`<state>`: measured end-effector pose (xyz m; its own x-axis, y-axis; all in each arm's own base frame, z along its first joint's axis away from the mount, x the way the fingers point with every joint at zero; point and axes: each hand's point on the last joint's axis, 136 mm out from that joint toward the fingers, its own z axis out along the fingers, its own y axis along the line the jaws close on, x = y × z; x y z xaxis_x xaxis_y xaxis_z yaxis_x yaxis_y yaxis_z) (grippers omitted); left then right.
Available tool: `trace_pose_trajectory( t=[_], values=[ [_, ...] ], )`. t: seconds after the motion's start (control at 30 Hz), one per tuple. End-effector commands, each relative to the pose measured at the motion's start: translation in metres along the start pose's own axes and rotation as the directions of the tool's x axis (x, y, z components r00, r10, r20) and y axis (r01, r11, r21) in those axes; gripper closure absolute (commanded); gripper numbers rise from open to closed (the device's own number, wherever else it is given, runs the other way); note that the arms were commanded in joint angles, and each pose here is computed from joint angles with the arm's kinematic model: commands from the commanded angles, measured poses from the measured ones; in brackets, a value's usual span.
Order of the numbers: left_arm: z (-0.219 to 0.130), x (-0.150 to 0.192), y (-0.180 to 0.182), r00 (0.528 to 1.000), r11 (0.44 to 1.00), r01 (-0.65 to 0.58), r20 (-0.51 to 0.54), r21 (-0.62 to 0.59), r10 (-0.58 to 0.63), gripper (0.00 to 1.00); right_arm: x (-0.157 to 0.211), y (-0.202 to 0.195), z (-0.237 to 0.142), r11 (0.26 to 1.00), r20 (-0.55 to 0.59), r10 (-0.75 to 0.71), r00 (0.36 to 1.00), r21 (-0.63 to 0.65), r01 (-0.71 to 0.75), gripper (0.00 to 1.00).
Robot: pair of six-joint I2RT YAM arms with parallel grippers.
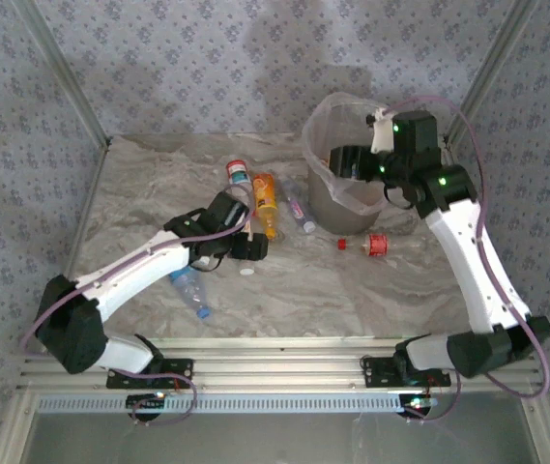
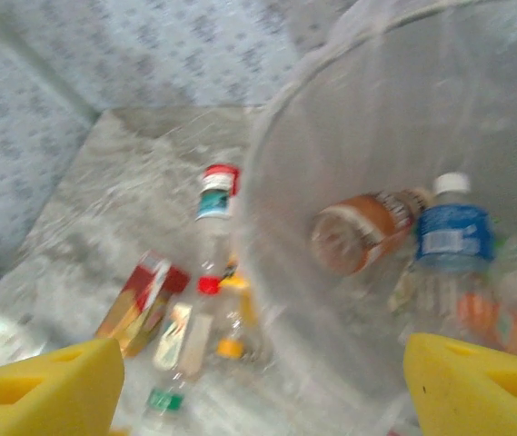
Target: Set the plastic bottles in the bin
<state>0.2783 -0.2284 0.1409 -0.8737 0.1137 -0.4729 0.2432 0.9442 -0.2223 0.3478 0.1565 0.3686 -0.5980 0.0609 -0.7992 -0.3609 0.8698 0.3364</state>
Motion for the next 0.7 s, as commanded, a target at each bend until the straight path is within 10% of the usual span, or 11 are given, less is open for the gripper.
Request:
trace_pose_trajectory(
  t=[0.0,0.67],
  values=[
    [0.011,-0.002,0.014,0.998,0.997,0.034,-0.057,-0.071,-0.038,0.03,0.027,0.029,-0.007,0.990,-0.031,-0.001,1.000,-0.144,-0.003,0.17],
    [0.088,0.000,0.035,0.977,0.971,-0.050,-0.211,-0.235,0.000,0.11,0.131,0.028,-0.017,0.981,-0.196,0.046,0.979,-0.176,-0.081,0.13]
  ],
)
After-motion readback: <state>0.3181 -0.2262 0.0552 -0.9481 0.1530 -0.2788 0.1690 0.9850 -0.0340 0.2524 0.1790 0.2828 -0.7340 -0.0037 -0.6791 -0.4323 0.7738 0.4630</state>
